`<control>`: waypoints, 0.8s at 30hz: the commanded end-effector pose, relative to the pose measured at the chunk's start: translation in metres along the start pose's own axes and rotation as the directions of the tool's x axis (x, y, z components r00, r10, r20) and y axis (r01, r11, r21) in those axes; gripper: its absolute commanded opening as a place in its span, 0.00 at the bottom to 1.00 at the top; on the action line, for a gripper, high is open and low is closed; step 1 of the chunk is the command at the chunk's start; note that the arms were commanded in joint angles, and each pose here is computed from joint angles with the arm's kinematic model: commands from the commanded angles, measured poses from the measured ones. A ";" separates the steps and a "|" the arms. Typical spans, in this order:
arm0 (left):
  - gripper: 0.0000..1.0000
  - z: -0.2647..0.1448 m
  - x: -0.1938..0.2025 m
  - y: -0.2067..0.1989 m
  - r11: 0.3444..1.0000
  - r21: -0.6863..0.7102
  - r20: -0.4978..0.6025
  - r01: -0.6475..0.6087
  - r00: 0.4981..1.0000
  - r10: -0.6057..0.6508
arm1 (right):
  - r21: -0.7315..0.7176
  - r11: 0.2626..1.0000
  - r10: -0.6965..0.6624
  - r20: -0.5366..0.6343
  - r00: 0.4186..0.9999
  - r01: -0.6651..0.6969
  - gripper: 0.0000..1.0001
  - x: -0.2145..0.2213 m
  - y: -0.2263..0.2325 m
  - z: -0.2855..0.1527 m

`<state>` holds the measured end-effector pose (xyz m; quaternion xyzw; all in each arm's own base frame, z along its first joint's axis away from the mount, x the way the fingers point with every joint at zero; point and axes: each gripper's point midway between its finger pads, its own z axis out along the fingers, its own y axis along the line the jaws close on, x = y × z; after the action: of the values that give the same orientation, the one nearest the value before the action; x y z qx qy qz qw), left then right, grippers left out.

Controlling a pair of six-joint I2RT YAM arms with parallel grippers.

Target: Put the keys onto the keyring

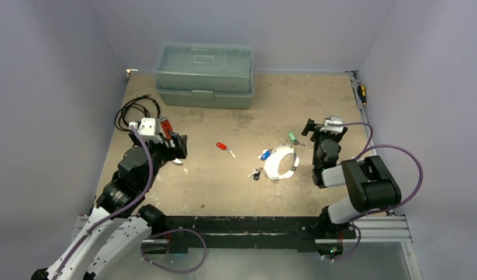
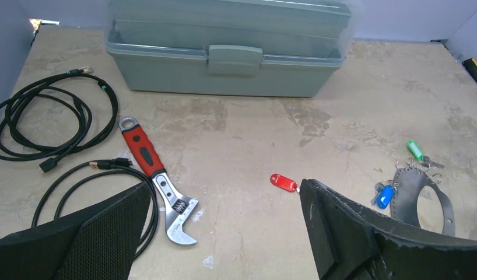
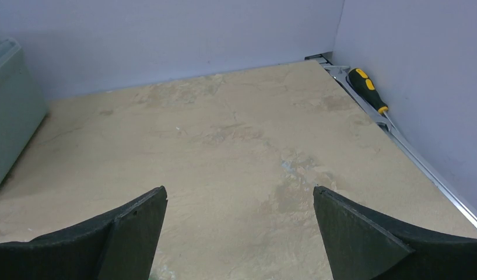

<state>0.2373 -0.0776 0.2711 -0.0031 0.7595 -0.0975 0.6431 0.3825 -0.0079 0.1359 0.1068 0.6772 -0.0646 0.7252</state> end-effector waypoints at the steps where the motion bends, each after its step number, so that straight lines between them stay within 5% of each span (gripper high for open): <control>1: 0.99 -0.001 -0.012 0.002 1.000 -0.016 0.031 0.021 0.999 -0.021 | 0.003 1.000 0.021 0.038 0.999 -0.021 0.99 -0.011 0.001 0.005; 17: 0.99 0.005 -0.006 -0.001 0.999 -0.015 0.008 0.031 0.999 -0.031 | 0.128 0.991 0.021 0.037 0.999 -0.025 0.99 -0.046 -0.013 0.009; 24: 0.99 0.006 -0.007 -0.003 1.000 -0.007 0.005 0.016 1.000 -0.016 | -0.030 0.927 0.361 -0.202 0.911 -0.374 0.99 -0.106 0.055 0.018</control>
<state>0.2423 -0.0791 0.2633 -0.0134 0.7696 -0.0928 0.6316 0.4112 -0.0038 0.2386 0.1846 0.6650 -0.0226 0.7233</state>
